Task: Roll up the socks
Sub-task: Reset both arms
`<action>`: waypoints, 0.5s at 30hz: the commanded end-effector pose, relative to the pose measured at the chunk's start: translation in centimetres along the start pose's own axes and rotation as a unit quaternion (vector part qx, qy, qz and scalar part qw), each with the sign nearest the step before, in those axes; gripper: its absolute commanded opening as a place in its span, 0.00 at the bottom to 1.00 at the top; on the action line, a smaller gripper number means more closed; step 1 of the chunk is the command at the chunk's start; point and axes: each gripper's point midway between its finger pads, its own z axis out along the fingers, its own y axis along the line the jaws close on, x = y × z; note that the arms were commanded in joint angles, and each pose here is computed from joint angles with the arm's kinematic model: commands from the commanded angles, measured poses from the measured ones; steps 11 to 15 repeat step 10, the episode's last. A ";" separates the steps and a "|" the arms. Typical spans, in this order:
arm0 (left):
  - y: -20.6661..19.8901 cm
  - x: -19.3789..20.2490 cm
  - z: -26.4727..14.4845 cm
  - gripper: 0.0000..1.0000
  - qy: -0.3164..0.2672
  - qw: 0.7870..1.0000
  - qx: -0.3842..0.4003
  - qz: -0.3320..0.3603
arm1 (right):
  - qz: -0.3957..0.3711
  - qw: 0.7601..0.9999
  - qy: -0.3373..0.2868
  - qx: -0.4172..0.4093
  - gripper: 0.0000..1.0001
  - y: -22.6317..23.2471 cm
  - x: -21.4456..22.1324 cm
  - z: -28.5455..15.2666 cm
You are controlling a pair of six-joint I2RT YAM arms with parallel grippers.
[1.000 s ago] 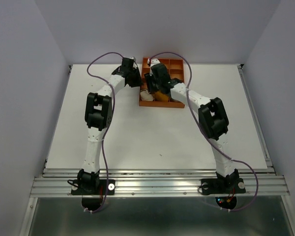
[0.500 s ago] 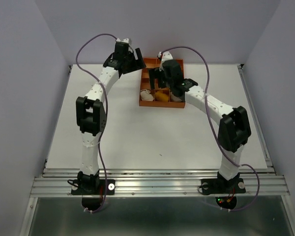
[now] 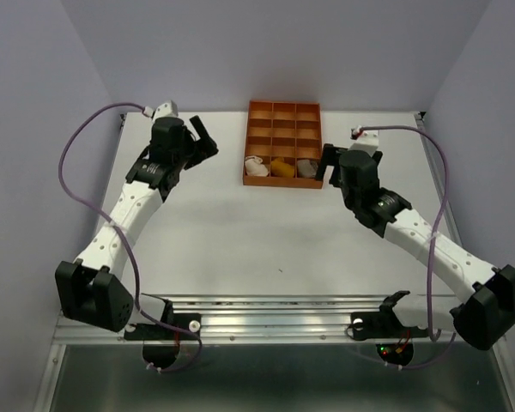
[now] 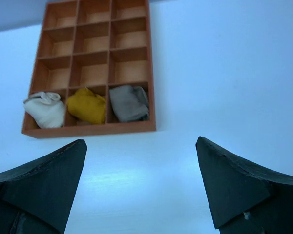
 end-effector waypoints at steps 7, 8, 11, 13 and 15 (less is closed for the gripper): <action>5.1 5.0 -3.7 0.99 -0.008 0.997 -0.041 -0.064 | 0.093 0.996 -0.006 -0.003 1.00 -4.0 3.2 -5.0; 5.4 5.3 -4.0 0.99 -0.008 0.997 -0.042 -0.064 | 0.095 0.995 -0.007 -0.013 1.00 -4.0 3.1 -5.4; 5.5 5.4 -4.2 0.99 -0.008 0.997 -0.042 -0.067 | 0.103 0.994 -0.006 -0.017 1.00 -3.9 3.2 -5.6; 5.5 5.4 -4.2 0.99 -0.008 0.997 -0.042 -0.067 | 0.103 0.994 -0.006 -0.017 1.00 -3.9 3.2 -5.6; 5.5 5.4 -4.2 0.99 -0.008 0.997 -0.042 -0.067 | 0.103 0.994 -0.006 -0.017 1.00 -3.9 3.2 -5.6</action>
